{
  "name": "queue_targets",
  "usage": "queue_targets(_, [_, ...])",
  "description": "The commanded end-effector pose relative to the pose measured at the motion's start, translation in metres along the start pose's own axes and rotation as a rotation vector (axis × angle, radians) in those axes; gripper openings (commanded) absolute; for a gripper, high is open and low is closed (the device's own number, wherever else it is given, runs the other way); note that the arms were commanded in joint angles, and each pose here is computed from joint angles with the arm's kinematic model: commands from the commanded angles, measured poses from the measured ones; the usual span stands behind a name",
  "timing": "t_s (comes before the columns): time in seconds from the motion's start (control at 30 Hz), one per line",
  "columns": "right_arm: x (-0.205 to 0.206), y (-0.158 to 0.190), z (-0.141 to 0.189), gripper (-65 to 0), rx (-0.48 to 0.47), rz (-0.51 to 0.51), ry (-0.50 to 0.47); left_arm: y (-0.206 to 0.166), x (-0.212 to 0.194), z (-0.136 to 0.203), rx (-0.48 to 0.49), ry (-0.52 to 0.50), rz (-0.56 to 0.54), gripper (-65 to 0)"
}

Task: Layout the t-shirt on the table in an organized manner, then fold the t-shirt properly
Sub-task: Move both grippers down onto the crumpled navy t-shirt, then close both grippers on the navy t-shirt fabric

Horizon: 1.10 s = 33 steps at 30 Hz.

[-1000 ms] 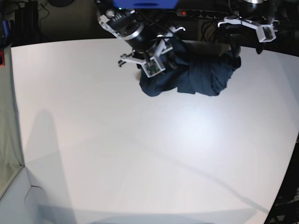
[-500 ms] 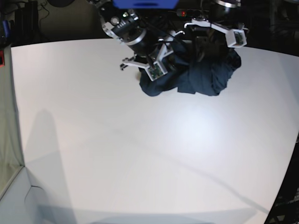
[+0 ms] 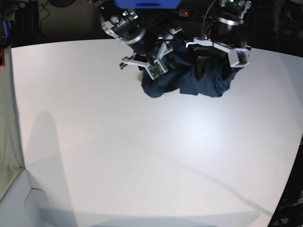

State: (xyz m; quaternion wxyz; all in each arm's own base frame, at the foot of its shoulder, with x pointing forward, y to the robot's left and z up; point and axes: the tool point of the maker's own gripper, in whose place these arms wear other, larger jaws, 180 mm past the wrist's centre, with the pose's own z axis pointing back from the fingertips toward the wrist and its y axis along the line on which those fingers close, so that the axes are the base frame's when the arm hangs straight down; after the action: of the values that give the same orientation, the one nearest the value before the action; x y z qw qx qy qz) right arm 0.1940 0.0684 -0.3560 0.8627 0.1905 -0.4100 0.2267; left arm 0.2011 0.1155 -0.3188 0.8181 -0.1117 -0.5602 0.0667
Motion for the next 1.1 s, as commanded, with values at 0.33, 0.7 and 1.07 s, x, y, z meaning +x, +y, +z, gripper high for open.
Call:
queue_targets(0.33, [0.009,-0.001,0.003,-44.7,0.003,0.005,-0.038,0.012,0.014,-0.013,0.069,-0.027,0.047,-21.3])
queue_targets(0.7, [0.006,-0.001,0.000,-44.7,0.002,0.007,-0.028,0.017,0.010,-0.027,0.080,0.023,0.058,-21.3])
queue_targets(1.07, [0.001,-0.002,-0.003,-44.8,0.001,0.007,-0.013,0.010,-0.003,-0.033,0.076,0.104,0.095,-21.4])
